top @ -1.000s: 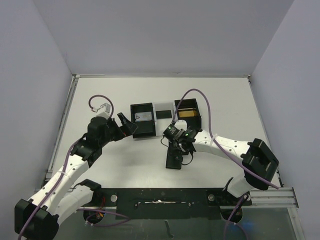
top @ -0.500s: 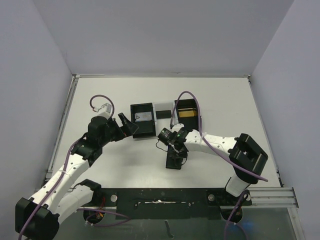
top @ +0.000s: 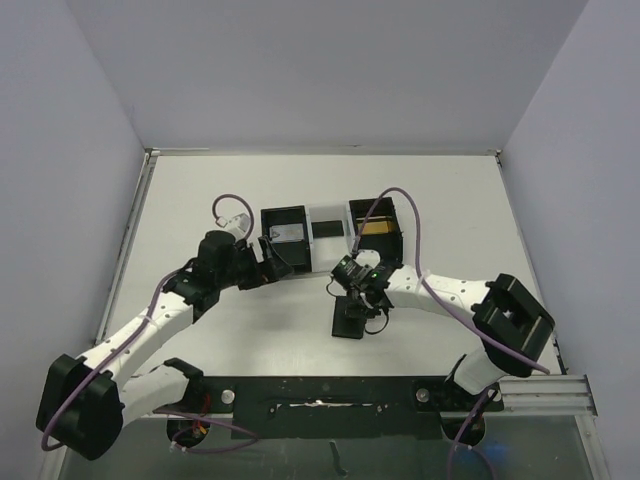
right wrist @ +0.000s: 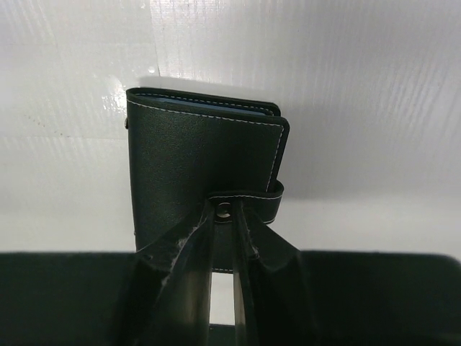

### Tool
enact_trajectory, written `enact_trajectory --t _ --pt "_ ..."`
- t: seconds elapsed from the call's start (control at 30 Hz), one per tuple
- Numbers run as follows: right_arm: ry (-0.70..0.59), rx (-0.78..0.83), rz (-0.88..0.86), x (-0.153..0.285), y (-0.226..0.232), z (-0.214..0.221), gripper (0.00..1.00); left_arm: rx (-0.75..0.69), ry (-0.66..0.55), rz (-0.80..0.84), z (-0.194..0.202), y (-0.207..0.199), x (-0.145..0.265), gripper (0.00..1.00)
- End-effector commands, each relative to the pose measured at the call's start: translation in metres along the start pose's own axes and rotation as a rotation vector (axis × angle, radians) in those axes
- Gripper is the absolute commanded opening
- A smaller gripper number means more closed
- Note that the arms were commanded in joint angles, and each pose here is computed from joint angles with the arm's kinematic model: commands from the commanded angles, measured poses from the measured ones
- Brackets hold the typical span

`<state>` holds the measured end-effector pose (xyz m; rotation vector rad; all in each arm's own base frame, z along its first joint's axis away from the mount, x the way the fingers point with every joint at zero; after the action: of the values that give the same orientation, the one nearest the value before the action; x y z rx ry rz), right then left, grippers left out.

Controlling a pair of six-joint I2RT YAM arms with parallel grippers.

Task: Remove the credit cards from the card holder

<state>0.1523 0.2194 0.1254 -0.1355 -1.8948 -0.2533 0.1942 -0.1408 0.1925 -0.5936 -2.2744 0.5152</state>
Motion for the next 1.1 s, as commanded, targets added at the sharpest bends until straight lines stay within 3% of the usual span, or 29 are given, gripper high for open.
enact_trajectory --t 0.0,0.43,0.67,0.97,1.07 --pt "0.035 -0.034 -0.076 -0.01 -0.014 0.0 0.08 -0.081 0.036 0.133 0.01 -0.023 -0.011 0.8" --pt "0.059 -0.078 -0.151 -0.02 -0.028 0.004 0.07 -0.212 0.306 0.247 0.074 -0.078 -0.077 0.77" --pt "0.07 -0.083 -0.143 -0.025 -0.03 0.007 0.07 -0.108 0.352 0.282 0.096 -0.074 -0.101 0.56" --pt "0.068 -0.077 -0.14 -0.025 -0.03 0.006 0.07 -0.081 0.41 0.244 0.11 -0.068 -0.112 0.42" --pt "0.066 -0.077 -0.145 -0.024 -0.028 0.005 0.07 -0.079 0.413 0.257 0.112 -0.069 -0.113 0.3"
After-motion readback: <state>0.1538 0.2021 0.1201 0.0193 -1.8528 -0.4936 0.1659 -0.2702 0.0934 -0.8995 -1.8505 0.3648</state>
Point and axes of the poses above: each gripper's point midway between its finger pads, its own x axis back along the fingers, its own y axis along the line the jaws close on, z = x × y, the point moved 10 cm from there along x, back along the fingers, and after that the axes turned 13 degrees about -x, right-handed, at the moved point
